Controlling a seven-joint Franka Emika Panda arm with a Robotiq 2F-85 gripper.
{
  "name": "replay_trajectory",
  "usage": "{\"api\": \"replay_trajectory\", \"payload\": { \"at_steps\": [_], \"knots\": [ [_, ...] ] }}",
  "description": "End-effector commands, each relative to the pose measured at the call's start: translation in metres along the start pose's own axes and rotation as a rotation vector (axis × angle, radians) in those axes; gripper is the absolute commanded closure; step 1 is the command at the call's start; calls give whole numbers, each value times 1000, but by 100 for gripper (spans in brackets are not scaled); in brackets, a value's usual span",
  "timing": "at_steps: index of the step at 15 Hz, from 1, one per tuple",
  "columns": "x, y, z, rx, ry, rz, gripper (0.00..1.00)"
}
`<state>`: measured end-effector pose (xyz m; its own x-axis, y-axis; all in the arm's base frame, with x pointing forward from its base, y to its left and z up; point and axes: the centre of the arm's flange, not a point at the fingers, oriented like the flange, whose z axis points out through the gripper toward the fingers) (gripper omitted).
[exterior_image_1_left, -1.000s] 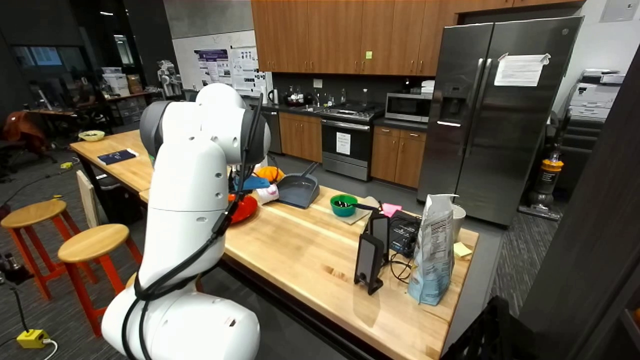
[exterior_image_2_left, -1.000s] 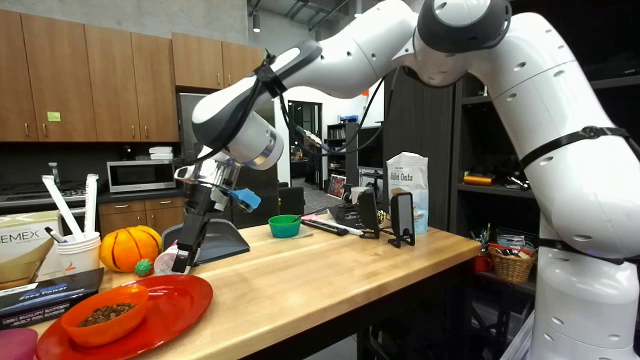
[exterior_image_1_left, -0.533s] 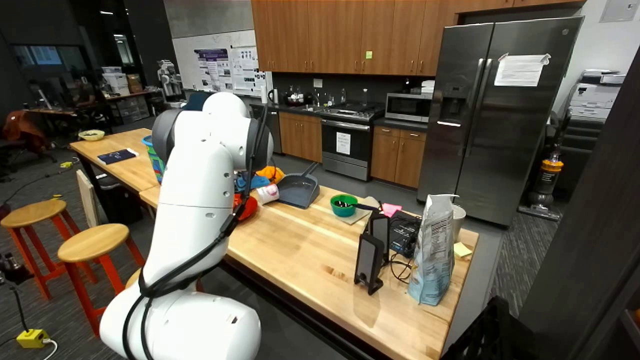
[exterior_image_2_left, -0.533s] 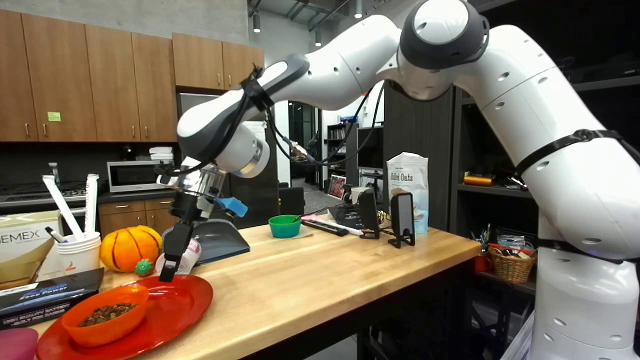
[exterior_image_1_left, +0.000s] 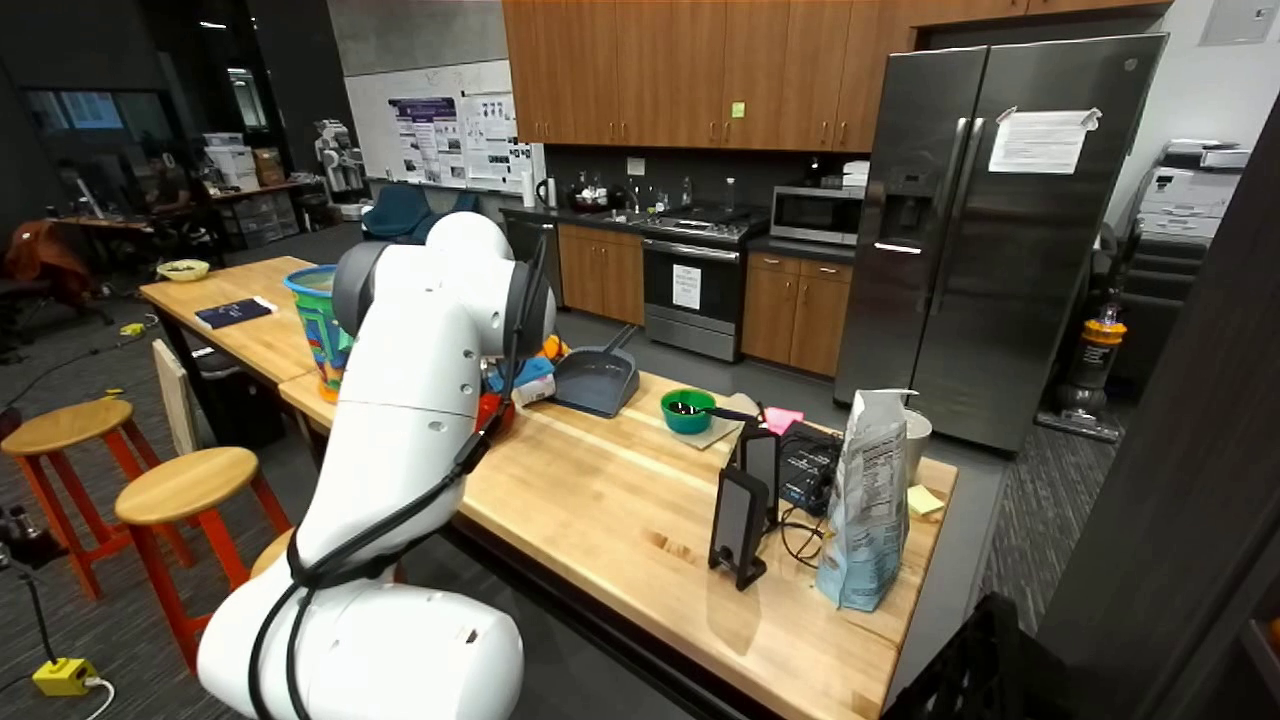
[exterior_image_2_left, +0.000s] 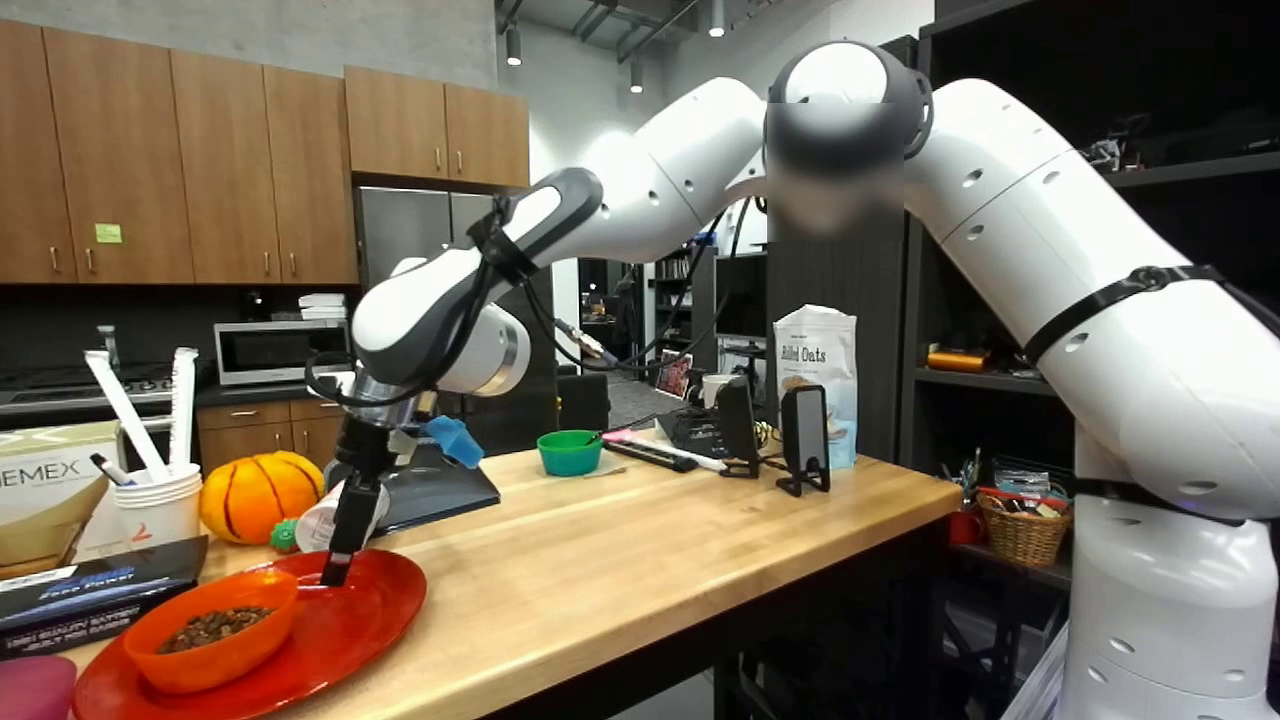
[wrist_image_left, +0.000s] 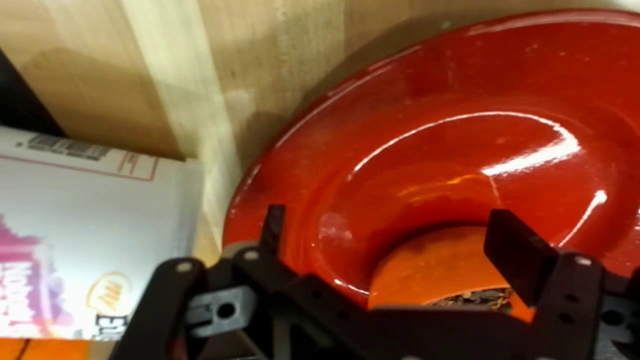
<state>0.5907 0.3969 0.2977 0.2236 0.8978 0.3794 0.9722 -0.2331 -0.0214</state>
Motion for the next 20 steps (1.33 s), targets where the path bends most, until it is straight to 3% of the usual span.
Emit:
{"api": "replay_trajectory", "payload": {
  "at_steps": [1, 10, 20],
  "knots": [
    [1, 18, 8, -96, 37, 3, 0],
    [-26, 67, 2, -382, 73, 160, 0],
    [-49, 114, -22, -516, 59, 308, 0]
  ]
}}
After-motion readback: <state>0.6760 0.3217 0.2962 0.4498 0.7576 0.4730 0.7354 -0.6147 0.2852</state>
